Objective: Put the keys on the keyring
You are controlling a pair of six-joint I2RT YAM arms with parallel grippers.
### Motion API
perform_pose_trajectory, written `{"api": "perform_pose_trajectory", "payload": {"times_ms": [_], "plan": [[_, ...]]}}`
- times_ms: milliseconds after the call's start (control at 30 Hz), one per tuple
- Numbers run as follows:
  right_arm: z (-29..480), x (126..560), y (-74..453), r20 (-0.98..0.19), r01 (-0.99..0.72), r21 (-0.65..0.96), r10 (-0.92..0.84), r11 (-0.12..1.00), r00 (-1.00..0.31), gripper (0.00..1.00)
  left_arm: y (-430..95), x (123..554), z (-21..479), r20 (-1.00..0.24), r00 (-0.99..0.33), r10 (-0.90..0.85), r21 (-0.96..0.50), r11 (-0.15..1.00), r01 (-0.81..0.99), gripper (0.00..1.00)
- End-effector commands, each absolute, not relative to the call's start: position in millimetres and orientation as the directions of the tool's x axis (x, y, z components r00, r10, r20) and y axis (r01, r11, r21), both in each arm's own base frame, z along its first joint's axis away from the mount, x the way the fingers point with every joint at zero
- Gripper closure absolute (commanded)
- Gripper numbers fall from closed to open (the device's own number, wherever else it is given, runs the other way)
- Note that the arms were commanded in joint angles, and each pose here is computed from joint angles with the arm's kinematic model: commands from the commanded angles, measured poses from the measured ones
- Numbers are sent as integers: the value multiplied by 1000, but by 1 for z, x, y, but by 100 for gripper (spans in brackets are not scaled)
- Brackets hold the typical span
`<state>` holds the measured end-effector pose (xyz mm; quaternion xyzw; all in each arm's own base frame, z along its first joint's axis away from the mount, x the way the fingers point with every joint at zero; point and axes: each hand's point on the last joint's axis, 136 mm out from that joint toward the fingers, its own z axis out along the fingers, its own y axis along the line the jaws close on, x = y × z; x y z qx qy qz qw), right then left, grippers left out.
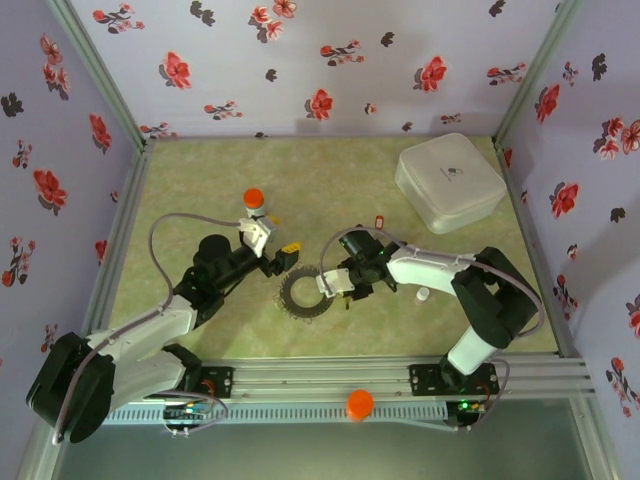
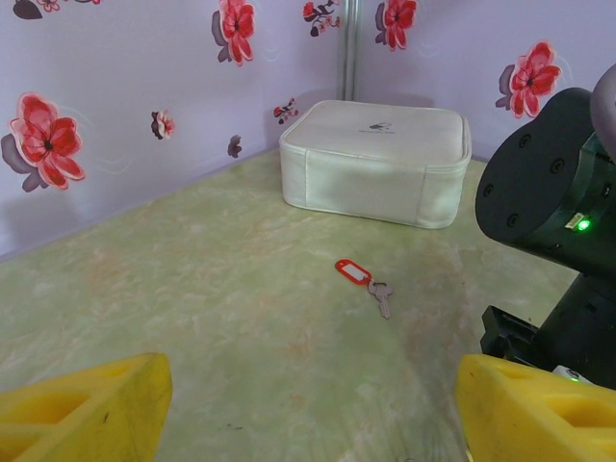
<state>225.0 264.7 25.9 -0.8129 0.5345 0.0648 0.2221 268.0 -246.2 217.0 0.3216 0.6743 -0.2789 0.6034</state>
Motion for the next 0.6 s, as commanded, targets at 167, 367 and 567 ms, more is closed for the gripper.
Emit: {"api": "perform_pose_trajectory", "payload": {"times_ms": [167,367,567], "plan": [[38,223,264,-308,-872,-327,-831,-365,464,81,-251,269,231,-996,-27,84,32,632,774,22],[31,226,264,-286,-865,-329,-833,-380,474,84,-251,269,231,-996,-24,87,36,631,775,22],[28,227,267,-291,-861,-340,-829,-377,478,80,-250,269,232,-996,-19,89,41,632,774,22]]}}
